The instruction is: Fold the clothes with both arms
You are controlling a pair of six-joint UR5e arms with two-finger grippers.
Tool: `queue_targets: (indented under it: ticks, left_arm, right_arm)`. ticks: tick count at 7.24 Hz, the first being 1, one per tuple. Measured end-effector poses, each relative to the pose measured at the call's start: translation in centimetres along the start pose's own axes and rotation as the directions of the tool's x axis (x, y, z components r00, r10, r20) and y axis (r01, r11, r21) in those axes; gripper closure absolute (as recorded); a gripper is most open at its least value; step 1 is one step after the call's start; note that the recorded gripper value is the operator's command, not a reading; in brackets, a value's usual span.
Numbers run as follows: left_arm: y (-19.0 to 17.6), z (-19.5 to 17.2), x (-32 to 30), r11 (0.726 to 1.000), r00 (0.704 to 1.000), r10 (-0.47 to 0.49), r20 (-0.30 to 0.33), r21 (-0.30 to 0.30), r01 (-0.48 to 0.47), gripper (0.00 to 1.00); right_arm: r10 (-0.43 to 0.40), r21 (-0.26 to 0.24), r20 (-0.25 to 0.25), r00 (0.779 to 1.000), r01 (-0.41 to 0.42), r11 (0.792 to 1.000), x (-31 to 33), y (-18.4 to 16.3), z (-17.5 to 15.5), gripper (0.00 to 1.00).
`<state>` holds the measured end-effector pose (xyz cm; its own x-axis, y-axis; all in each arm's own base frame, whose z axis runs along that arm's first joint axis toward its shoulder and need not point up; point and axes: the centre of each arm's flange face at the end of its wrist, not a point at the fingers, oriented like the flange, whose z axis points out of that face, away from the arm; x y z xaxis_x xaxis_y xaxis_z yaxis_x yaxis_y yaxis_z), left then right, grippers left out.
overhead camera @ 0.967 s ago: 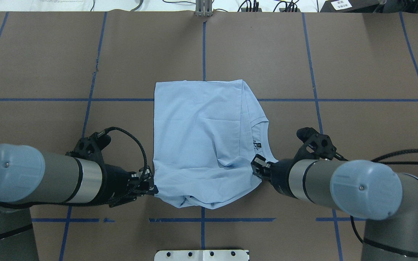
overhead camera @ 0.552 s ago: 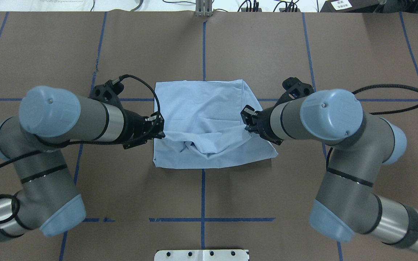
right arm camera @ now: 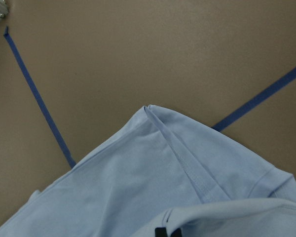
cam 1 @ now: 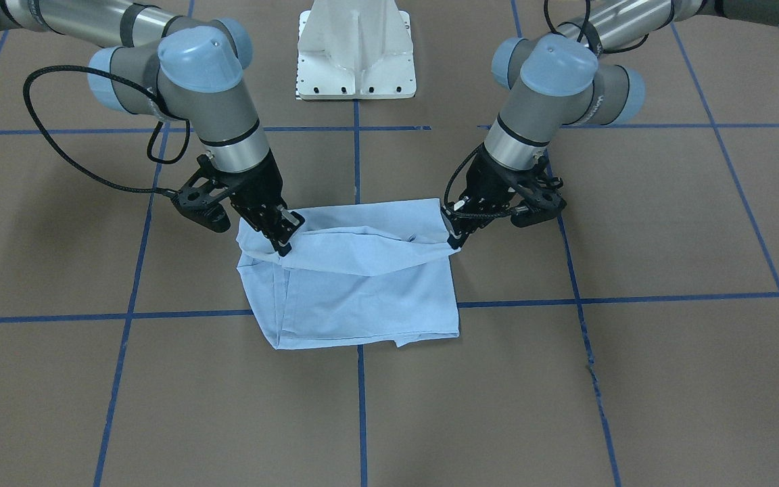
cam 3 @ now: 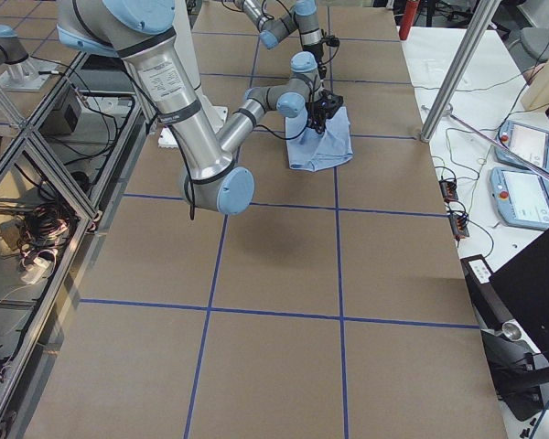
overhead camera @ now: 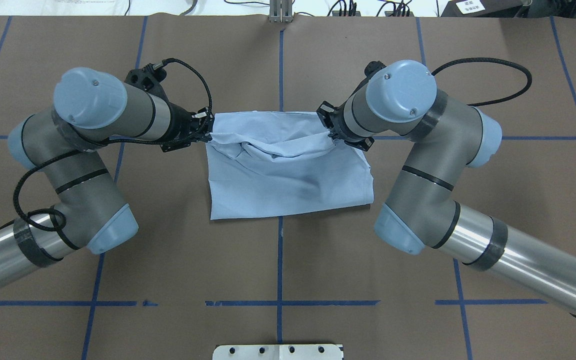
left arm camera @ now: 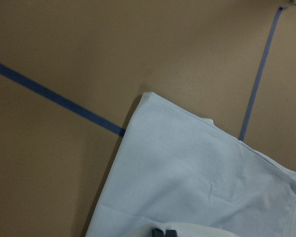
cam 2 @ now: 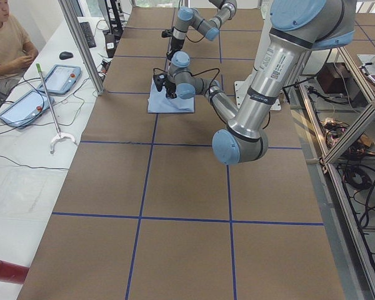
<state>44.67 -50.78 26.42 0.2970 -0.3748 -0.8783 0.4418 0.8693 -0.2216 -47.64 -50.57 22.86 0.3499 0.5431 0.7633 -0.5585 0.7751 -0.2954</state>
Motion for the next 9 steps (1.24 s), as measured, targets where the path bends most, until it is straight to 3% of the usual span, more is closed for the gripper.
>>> queue_targets:
  ticks: [1,2,3,4,6,8,9]
  left_arm:
    - [-1.9,1.9,0.1,1.0,1.0,-0.001,-0.013,0.024,0.001,0.89]
    - [-4.0,4.5,0.4,0.997,1.0,0.016,-0.019,0.069,-0.014,0.47]
    - [-6.3,7.5,0.2,0.99,0.998,0.06,-0.009,0.126,-0.058,0.43]
    - [-8.9,9.1,-0.5,0.977,0.993,0.116,0.009,0.181,-0.116,0.43]
    - [-12.8,8.7,-1.2,0.949,0.979,0.201,0.03,0.244,-0.202,0.43]
    - [-14.1,7.6,-1.1,0.946,0.974,0.224,0.022,0.235,-0.223,0.43]
    - [-15.2,6.6,-1.9,0.944,0.964,0.264,0.025,0.198,-0.263,0.43]
  right_arm:
    - [-0.007,0.009,0.006,1.0,0.007,1.0,-0.7,-1.2,1.8,1.0]
    - [-0.032,0.012,0.01,0.999,0.032,0.999,-1.2,-2.6,4.2,0.55]
    - [-0.072,0.009,-0.002,0.997,0.072,0.997,-2.0,-4.2,6.8,0.01]
    - [-0.112,0.008,-0.013,0.994,0.112,0.994,-3.2,-6.5,8.4,0.0]
    - [-0.191,-0.011,-0.013,0.981,0.191,0.982,-4.5,-12.3,7.7,0.0]
    - [-0.239,-0.055,-0.004,0.971,0.239,0.97,-3.4,-16.3,6.1,0.0]
    - [-0.239,-0.074,-0.003,0.971,0.238,0.968,-1.7,-18.4,5.1,0.0]
